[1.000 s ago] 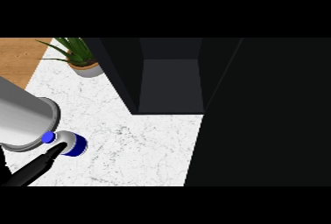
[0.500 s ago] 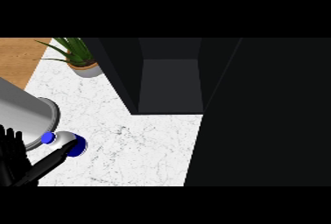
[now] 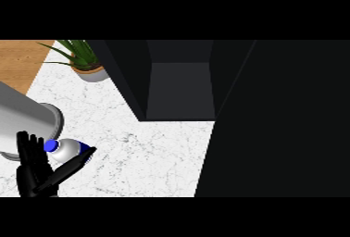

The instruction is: Pick up the bottled water, place it into the cabinet and close the cabinet

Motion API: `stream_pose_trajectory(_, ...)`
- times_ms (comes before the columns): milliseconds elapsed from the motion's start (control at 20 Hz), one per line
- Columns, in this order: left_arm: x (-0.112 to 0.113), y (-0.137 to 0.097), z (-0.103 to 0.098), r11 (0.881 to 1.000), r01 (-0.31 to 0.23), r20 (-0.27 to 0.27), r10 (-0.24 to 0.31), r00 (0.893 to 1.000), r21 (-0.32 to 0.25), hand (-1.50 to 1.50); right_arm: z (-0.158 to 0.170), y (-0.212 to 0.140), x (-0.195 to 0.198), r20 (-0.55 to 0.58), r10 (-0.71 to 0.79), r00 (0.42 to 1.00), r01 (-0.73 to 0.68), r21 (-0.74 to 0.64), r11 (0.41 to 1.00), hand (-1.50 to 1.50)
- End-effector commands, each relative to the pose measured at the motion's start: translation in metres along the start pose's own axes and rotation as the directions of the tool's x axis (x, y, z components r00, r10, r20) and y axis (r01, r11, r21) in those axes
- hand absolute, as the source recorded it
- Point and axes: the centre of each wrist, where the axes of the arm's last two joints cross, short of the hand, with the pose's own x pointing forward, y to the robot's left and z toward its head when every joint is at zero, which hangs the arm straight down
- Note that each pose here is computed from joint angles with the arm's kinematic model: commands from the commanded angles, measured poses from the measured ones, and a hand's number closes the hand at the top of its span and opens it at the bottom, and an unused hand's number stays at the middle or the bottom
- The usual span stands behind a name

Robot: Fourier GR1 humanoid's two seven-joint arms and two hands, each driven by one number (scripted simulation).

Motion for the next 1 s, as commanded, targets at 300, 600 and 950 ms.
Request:
stream_pose_trajectory(300,-0.042,-0.004,-0.003,1.0,0.007,-0.011,-0.006,1.0,0.025,-1.5,0.0,0.003,0.02,0.064,0.052,0.997,-0.051,-0.016,0.999,-1.5)
stream_pose_trajectory(600,-0.066,-0.015,0.002,0.999,0.011,-0.01,-0.011,1.0,0.051,-1.5,0.01,0.004,0.025,0.071,0.06,0.996,-0.059,-0.019,0.998,-1.5)
stream_pose_trajectory(950,-0.087,-0.009,0.015,0.997,-0.016,-0.031,0.019,0.999,0.072,-1.5,0.015,0.006,0.025,0.059,0.072,0.996,-0.072,0.003,0.997,-1.5)
